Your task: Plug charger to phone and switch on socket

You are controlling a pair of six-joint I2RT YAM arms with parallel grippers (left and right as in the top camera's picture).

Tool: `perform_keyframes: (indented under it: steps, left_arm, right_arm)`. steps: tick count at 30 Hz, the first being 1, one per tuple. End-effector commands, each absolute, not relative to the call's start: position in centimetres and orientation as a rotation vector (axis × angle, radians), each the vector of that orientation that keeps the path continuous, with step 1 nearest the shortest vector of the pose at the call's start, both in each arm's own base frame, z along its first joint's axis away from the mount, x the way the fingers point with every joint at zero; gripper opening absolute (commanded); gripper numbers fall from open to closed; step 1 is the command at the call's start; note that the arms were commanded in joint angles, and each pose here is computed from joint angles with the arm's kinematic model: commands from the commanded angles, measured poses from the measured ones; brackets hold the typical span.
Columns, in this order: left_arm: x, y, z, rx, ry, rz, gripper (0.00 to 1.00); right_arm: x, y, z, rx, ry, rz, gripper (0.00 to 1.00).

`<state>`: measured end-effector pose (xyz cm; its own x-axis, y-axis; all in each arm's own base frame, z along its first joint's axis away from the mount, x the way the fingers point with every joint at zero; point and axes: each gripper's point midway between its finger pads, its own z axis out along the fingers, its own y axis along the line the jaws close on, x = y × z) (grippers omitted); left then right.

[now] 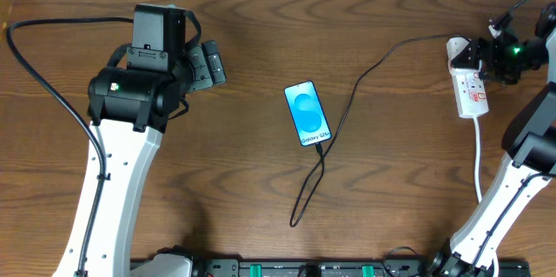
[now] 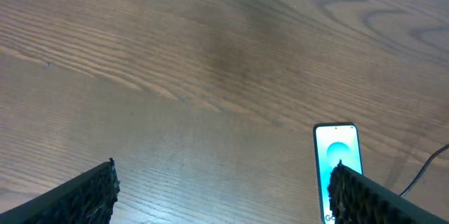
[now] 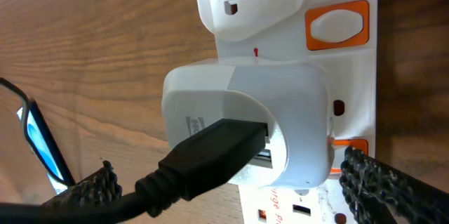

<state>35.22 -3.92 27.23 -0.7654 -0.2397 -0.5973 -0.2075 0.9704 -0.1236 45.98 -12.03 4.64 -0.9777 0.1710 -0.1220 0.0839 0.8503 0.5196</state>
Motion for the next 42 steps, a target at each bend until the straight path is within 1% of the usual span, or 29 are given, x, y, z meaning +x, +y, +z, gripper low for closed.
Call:
perform_keyframes:
  steps: [1, 5, 22, 25, 30, 33, 38, 42]
  left_arm:
    - [35.3, -3.7, 27.7, -0.305, 2.455, -0.050, 0.95]
    - [35.3, -3.7, 27.7, -0.305, 2.455, -0.050, 0.95]
    - [35.3, -3.7, 27.7, -0.305, 2.455, -0.050, 0.95]
    - [35.3, -3.7, 27.7, -0.305, 2.455, -0.050, 0.95]
    - [35.3, -3.7, 27.7, -0.305, 2.455, -0.050, 0.95]
    - [35.3, -3.7, 27.7, -0.305, 2.455, -0.050, 0.95]
    - [35.3, -3.7, 27.7, -0.305, 2.455, -0.050, 0.95]
    - [35.3, -3.7, 27.7, -0.305, 2.455, -0.050, 0.95]
  right_arm:
    - [45.7, -8.3, 3.4, 0.170, 2.827, 1.017, 0.99]
    - [45.6, -7.5, 3.5, 0.159, 2.799, 1.078, 0.99]
    - [45.8, -6.8, 3.4, 0.143, 2.817, 1.065, 0.99]
    - [45.6, -8.5, 2.6, 0.276, 2.881, 0.964, 0.99]
    - [44.5, -12.8, 0.9, 0.608, 2.992, 0.673, 0.99]
    - [43.9, -14.8, 0.8, 0.779, 3.002, 0.555, 0.99]
    - [43.9, -15.9, 2.2, 0.822, 2.958, 0.541, 0.99]
    - [44.3, -16.2, 4.5, 0.797, 2.914, 0.520, 0.99]
